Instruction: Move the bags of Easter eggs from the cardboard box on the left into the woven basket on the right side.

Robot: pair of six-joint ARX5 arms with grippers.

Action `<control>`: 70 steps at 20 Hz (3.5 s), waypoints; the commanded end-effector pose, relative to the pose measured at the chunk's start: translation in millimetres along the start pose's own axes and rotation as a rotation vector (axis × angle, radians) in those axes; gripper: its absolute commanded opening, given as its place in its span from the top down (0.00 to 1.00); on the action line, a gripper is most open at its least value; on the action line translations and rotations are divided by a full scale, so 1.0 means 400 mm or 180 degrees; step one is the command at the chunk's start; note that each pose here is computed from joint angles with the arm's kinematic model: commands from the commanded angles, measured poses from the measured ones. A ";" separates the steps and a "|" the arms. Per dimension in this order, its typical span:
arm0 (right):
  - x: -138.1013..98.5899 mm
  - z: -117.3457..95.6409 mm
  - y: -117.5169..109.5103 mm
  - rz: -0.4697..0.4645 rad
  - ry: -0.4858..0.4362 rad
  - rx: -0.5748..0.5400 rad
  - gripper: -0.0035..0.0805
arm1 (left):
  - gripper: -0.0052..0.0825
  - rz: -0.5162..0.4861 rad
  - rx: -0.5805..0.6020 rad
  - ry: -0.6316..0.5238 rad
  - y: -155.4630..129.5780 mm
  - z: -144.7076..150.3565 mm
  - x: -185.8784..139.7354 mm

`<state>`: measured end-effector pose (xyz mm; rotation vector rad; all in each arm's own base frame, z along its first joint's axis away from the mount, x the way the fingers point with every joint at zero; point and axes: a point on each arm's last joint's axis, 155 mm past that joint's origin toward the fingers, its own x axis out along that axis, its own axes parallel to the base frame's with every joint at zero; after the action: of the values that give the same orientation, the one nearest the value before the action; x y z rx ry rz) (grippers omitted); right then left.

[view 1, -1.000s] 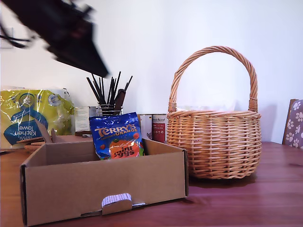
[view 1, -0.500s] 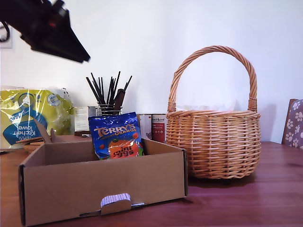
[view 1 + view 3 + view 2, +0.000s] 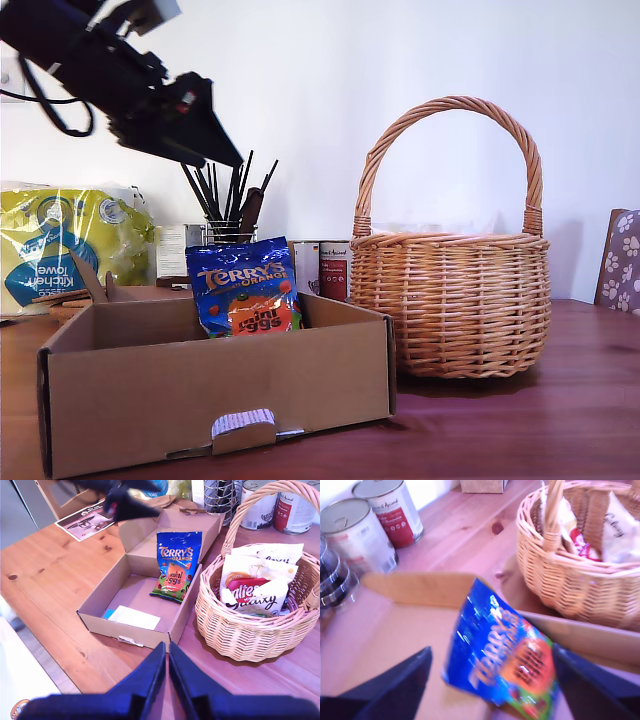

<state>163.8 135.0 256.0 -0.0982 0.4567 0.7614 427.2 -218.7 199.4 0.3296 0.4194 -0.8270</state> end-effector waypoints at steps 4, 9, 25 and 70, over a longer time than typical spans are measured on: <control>0.003 -0.002 0.000 0.0004 0.0000 0.0012 0.97 | 0.04 -0.0361 -0.0170 0.0393 0.007 -0.081 0.098; 0.003 -0.003 -0.001 0.0002 0.0002 0.0012 0.97 | 0.04 -0.0623 -0.0169 0.0746 -0.012 -0.171 0.145; 0.003 -0.002 0.000 0.0003 0.0000 0.0009 0.97 | 0.05 -0.1449 -0.0062 0.1563 -0.304 -0.269 0.131; -0.012 0.006 -0.120 -0.0819 -0.0024 0.0037 0.97 | 0.88 -0.0820 0.0431 -0.0554 -0.485 0.242 0.229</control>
<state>192.6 98.9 257.4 -0.1410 0.4352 0.5146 347.1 -441.6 240.1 0.3249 0.2114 -1.1506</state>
